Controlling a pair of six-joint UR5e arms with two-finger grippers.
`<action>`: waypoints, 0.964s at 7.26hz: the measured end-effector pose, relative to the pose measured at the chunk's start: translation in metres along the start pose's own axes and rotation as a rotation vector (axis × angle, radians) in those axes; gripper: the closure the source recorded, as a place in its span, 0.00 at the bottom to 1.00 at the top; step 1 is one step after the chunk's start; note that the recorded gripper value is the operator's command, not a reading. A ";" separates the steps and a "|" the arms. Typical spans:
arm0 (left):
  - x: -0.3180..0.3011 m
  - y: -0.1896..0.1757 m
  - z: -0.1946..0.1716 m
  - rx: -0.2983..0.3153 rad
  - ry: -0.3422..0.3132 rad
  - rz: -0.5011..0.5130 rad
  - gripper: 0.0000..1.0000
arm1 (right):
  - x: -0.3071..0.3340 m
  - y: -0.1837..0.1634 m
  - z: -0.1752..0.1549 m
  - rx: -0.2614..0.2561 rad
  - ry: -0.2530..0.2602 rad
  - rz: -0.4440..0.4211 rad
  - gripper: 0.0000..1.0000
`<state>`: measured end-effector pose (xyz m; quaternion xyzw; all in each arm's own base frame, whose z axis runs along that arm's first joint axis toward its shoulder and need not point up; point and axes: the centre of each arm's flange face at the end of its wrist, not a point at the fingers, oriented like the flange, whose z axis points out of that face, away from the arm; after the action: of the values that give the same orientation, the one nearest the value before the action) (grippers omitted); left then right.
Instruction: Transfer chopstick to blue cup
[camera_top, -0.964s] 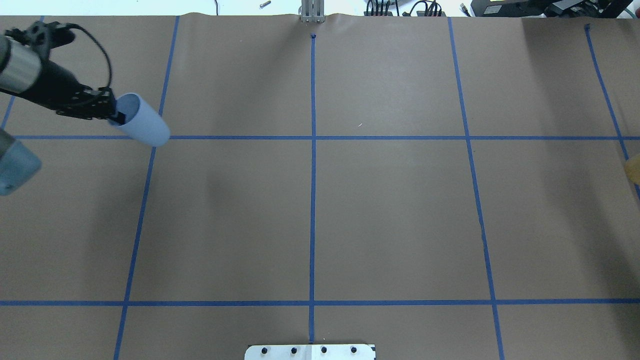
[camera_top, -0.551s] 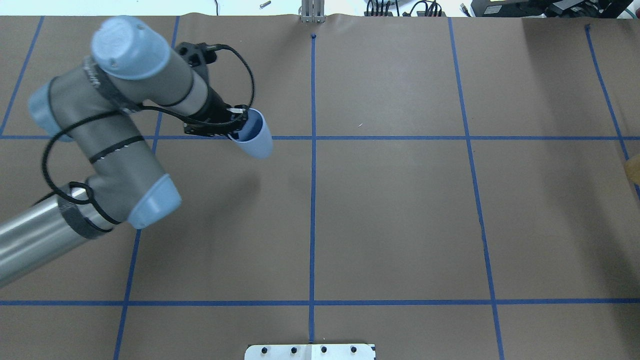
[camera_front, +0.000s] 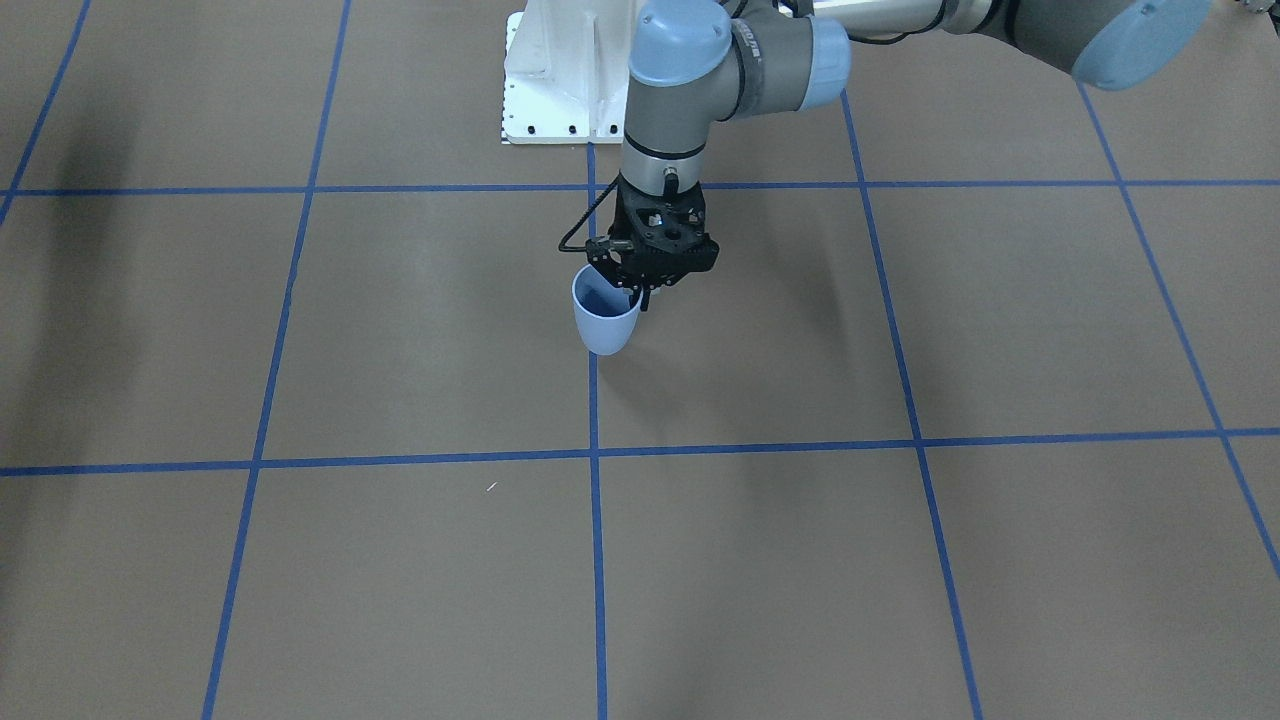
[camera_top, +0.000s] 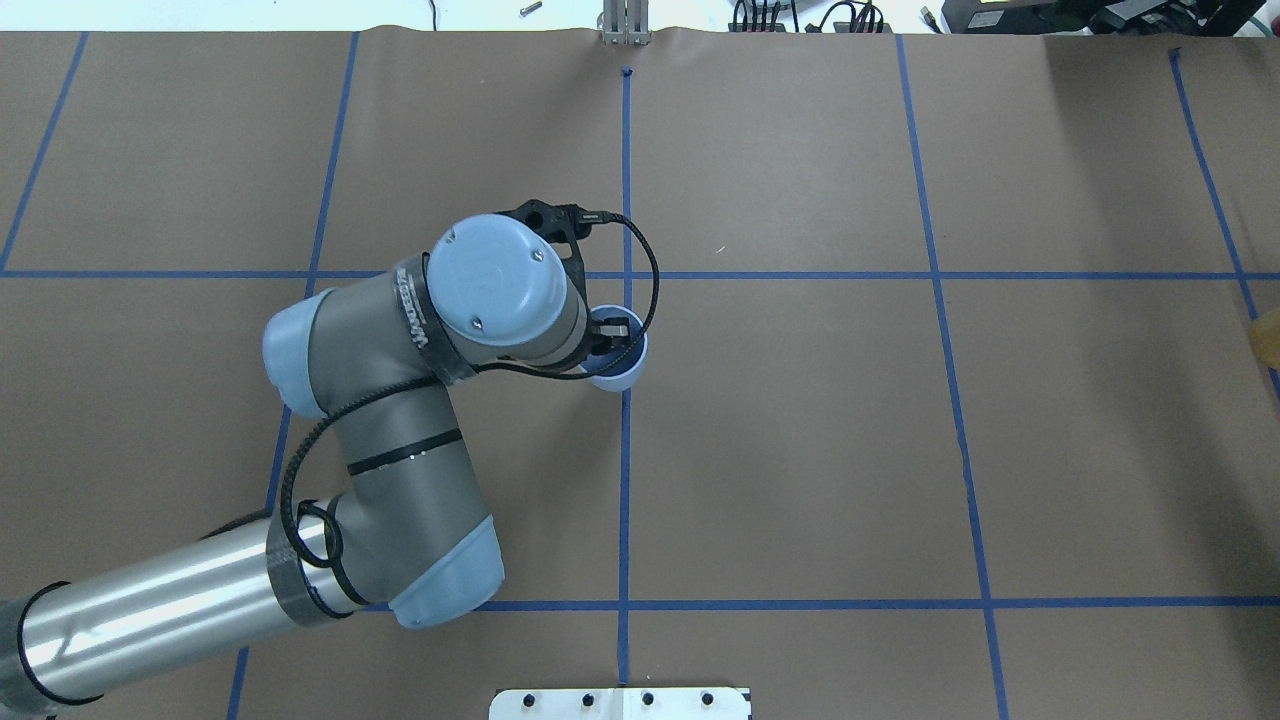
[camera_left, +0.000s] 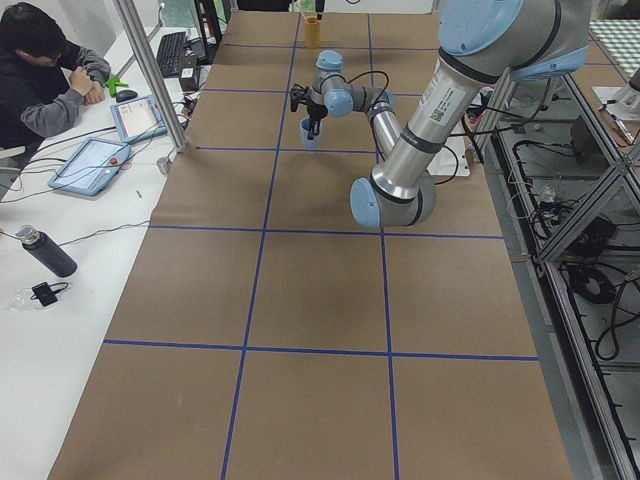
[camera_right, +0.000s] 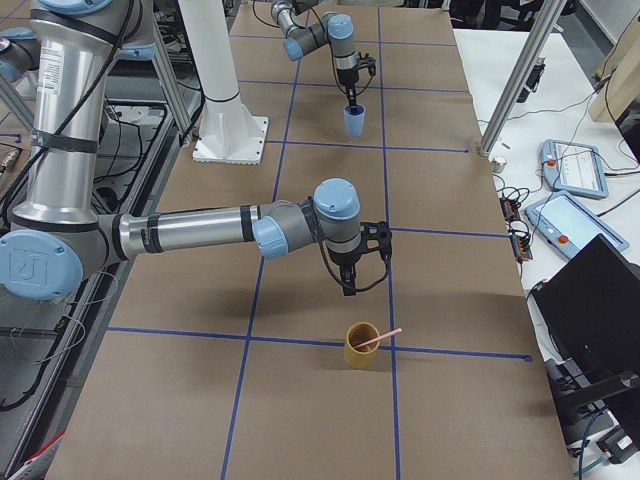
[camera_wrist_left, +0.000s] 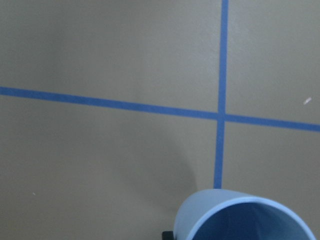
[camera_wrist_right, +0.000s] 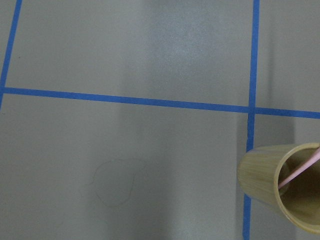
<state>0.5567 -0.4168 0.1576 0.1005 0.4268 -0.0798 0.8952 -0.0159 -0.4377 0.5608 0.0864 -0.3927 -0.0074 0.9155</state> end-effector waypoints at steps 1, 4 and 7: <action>0.008 0.019 0.005 0.002 -0.002 0.014 0.94 | 0.001 0.000 0.001 -0.002 0.001 0.001 0.00; 0.013 0.031 0.006 0.002 0.001 0.023 0.29 | 0.001 0.000 0.002 -0.003 0.000 0.003 0.00; 0.013 0.029 -0.003 0.006 0.020 0.025 0.03 | 0.002 0.000 0.002 -0.005 0.000 0.004 0.00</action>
<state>0.5690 -0.3883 0.1486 0.1094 0.4343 -0.0687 0.8914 -0.0161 -0.4382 0.5637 0.0836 -0.3929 -0.0065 0.9157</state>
